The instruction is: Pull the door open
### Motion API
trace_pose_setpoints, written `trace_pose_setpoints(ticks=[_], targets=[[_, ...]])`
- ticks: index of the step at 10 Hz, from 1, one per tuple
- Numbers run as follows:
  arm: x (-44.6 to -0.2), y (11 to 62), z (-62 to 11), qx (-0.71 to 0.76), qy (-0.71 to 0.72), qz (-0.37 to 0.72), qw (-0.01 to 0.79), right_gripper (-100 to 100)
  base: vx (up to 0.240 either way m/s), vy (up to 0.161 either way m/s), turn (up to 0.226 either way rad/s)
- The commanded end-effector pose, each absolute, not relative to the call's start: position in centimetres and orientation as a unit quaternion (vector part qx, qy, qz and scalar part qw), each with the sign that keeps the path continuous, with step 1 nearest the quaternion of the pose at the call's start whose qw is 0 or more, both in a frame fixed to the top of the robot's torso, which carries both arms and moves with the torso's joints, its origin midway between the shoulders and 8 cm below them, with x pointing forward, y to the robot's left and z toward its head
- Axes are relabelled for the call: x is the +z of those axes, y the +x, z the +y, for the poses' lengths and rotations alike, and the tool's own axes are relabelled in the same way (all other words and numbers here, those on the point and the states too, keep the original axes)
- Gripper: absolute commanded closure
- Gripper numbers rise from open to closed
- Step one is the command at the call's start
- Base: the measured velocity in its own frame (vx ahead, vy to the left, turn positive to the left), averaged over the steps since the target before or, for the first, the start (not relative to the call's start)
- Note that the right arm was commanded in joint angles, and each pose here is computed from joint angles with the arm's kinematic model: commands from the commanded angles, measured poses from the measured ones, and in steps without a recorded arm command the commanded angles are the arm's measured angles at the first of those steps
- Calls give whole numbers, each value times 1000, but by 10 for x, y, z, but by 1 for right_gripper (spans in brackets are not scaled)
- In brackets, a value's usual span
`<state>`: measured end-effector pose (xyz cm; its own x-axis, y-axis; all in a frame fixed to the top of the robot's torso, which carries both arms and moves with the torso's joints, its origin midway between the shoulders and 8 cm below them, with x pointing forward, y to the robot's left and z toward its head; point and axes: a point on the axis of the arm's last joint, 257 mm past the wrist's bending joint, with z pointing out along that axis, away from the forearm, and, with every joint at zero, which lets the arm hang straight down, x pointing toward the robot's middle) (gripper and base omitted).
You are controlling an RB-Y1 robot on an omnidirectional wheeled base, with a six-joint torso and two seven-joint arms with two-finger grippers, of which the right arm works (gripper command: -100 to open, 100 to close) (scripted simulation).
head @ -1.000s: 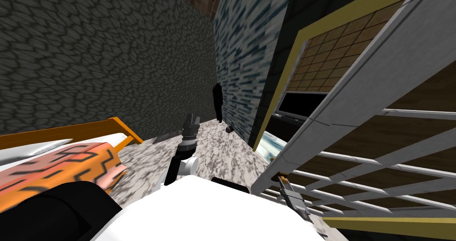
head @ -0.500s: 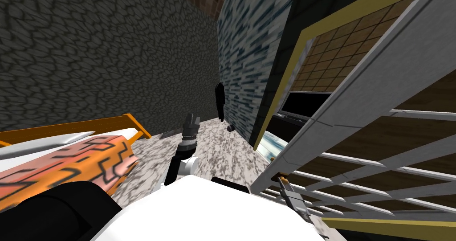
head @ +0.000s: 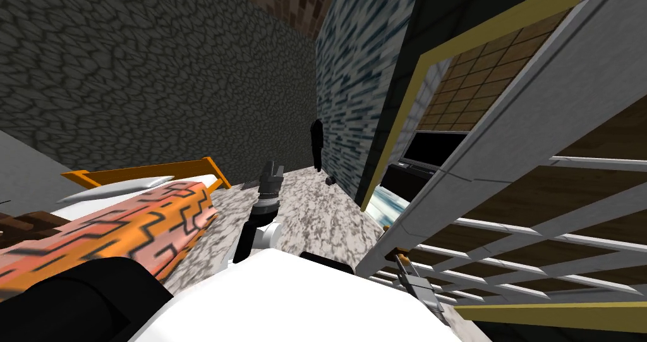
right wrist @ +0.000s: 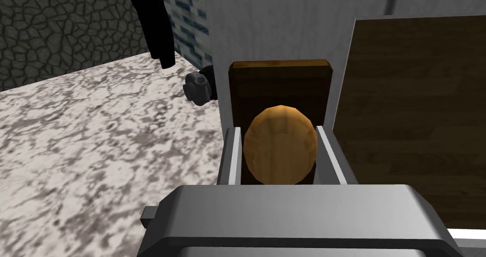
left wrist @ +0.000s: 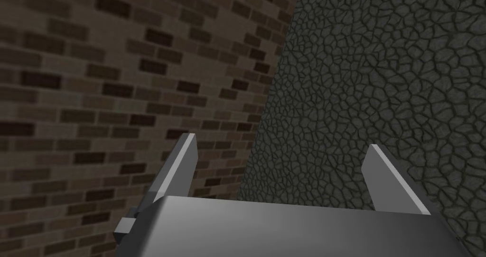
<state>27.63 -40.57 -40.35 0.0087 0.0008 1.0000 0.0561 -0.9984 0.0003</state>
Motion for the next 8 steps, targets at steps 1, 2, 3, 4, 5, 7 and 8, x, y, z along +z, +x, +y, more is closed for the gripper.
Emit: trace_pose_setpoints(ticks=[1, 2, 3, 4, 5, 7, 8], targets=[[-401, 274, -405, -707, -707, -25, 25, 100, -207, -62, 138], [-400, 273, -405, -707, -707, -28, 28, 100, -190, -57, 110], [-400, 271, -404, -706, -706, -31, 30, 100, -175, -46, 104], [-402, 271, -404, -704, -709, -29, 28, 100, -73, -20, 25], [-403, 270, -403, -703, -710, -31, 31, 100, -133, -33, 122], [-403, 270, -403, -703, -710, -33, 33, 100, -197, -67, 136], [-403, 270, -403, -703, -709, -34, 34, 100, -193, -64, 155]])
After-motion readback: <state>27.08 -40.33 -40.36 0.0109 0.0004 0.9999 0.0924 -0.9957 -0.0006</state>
